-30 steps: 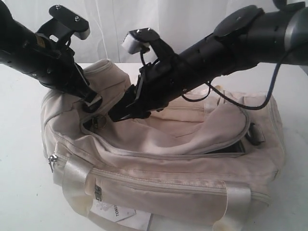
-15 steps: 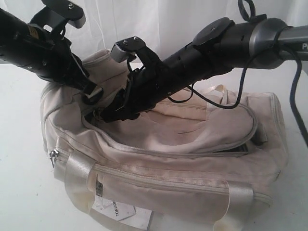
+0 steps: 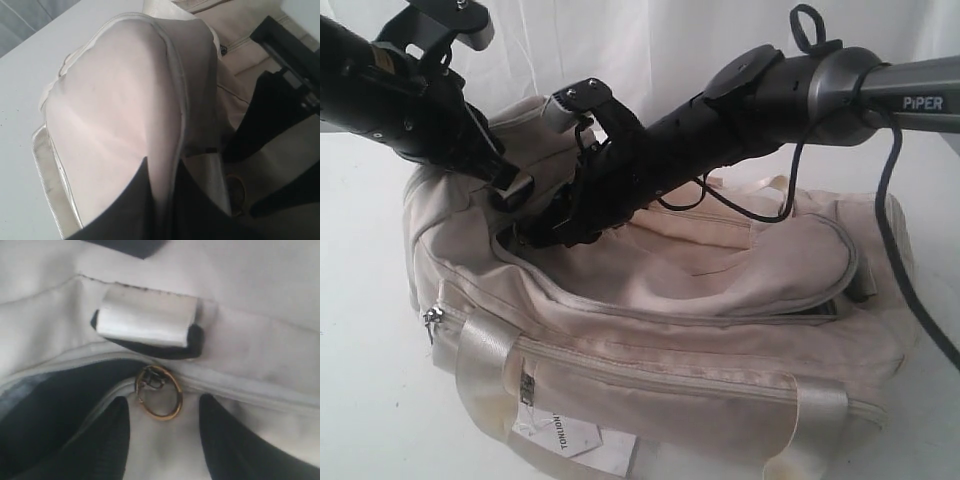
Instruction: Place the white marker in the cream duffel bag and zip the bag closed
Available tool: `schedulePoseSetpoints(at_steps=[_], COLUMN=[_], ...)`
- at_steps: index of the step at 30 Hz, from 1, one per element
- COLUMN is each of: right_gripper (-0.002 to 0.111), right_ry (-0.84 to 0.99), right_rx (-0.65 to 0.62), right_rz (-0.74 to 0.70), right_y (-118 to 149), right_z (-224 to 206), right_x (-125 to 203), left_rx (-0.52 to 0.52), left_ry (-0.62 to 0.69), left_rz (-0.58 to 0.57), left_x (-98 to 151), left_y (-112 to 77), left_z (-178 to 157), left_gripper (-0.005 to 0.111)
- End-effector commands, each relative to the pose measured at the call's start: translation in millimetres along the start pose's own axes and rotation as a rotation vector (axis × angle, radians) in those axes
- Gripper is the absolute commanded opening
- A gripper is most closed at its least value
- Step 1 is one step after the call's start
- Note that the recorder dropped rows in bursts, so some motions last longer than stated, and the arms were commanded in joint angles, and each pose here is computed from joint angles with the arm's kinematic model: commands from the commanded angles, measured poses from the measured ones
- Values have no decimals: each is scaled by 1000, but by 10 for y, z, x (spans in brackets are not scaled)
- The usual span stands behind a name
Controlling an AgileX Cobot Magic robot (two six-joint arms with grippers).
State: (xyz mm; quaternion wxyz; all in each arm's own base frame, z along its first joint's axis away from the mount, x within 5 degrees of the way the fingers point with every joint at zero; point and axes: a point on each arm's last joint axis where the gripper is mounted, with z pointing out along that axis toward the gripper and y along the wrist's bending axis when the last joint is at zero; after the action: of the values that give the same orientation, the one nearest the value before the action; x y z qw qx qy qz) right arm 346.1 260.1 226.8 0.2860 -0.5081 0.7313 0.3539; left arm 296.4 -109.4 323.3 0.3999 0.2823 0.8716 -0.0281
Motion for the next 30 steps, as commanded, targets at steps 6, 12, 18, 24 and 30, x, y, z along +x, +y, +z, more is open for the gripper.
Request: schedulePoseSetpoints(at_steps=[6, 12, 18, 24, 30], right_gripper=[41, 36, 17, 1, 1], right_ry=[-33, -43, -43, -28, 84], right_rx=[-6, -16, -20, -10, -7], right_rz=[-18, -32, -33, 14, -29], right_y=[-2, 42, 56, 61, 206], right_z=[75, 109, 120, 98, -124], right_x=[-56, -81, -86, -89, -135], left_rx=[-4, 1, 1, 0, 3], left_ry=[-78, -86, -86, -90, -77], left_rz=[-23, -35, -35, -25, 10], left_x=[-91, -98, -98, -102, -89], left_y=[-8, -12, -12, -12, -17], left_z=[-106, -107, -107, -147, -155], left_gripper=[0, 0, 0, 0, 0])
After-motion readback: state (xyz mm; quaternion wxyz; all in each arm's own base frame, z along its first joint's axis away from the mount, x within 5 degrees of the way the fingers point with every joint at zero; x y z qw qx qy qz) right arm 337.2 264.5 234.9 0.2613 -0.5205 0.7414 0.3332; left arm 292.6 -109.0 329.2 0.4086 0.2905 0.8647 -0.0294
